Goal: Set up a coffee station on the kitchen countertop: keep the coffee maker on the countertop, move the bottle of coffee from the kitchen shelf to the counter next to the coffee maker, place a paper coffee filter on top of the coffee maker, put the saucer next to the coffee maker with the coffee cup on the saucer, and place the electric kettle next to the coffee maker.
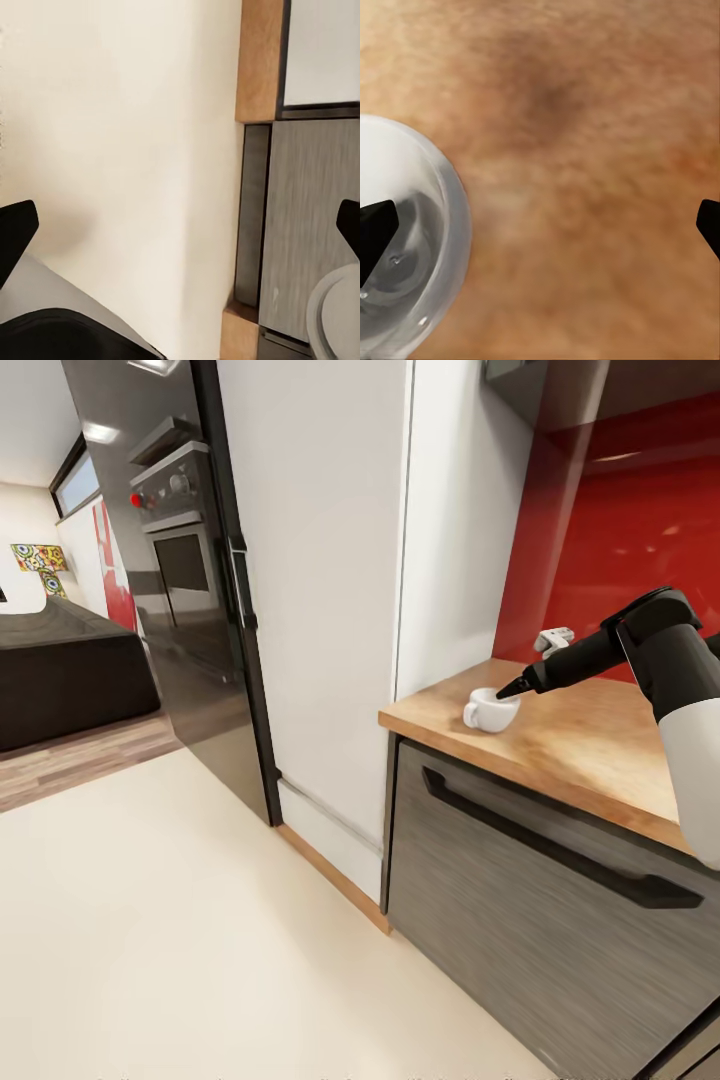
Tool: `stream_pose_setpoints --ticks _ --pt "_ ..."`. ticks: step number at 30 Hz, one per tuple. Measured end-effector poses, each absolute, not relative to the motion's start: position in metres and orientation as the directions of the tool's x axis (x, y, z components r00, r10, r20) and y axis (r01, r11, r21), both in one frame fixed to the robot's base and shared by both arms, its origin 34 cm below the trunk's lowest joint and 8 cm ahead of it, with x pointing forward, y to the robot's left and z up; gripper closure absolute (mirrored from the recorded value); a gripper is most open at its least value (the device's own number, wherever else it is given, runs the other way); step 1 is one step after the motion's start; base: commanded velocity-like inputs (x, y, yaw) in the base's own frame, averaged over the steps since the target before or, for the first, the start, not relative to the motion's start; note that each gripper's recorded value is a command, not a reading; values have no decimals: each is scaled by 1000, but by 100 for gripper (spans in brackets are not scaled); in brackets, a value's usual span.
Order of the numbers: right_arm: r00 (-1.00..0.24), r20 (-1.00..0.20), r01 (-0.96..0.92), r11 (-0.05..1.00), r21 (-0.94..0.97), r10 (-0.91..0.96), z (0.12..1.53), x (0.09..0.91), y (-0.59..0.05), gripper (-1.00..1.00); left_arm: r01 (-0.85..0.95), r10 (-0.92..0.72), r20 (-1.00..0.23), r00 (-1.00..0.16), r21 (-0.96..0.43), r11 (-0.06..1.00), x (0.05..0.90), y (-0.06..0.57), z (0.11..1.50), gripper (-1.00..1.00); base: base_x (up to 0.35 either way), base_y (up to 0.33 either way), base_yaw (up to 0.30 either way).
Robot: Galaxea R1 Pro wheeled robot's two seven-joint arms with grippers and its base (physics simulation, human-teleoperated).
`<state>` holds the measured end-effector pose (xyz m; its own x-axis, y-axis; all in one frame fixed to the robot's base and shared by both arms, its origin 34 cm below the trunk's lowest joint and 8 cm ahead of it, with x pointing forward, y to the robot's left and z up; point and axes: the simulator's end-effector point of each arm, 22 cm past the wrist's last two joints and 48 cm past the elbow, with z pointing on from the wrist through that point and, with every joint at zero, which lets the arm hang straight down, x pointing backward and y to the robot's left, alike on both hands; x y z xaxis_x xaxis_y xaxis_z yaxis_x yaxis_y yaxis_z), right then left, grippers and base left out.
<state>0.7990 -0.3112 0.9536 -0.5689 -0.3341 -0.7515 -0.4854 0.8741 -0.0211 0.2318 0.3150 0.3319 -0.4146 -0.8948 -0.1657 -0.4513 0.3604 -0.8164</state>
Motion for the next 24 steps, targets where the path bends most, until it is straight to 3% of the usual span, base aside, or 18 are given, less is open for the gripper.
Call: stream_pose_setpoints --ticks 24 --pt "-568 -751 -487 873 -22 -336 943 796 -310 -100 -451 -895 -166 -414 -816 361 229 315 321 -100 0 0 0"
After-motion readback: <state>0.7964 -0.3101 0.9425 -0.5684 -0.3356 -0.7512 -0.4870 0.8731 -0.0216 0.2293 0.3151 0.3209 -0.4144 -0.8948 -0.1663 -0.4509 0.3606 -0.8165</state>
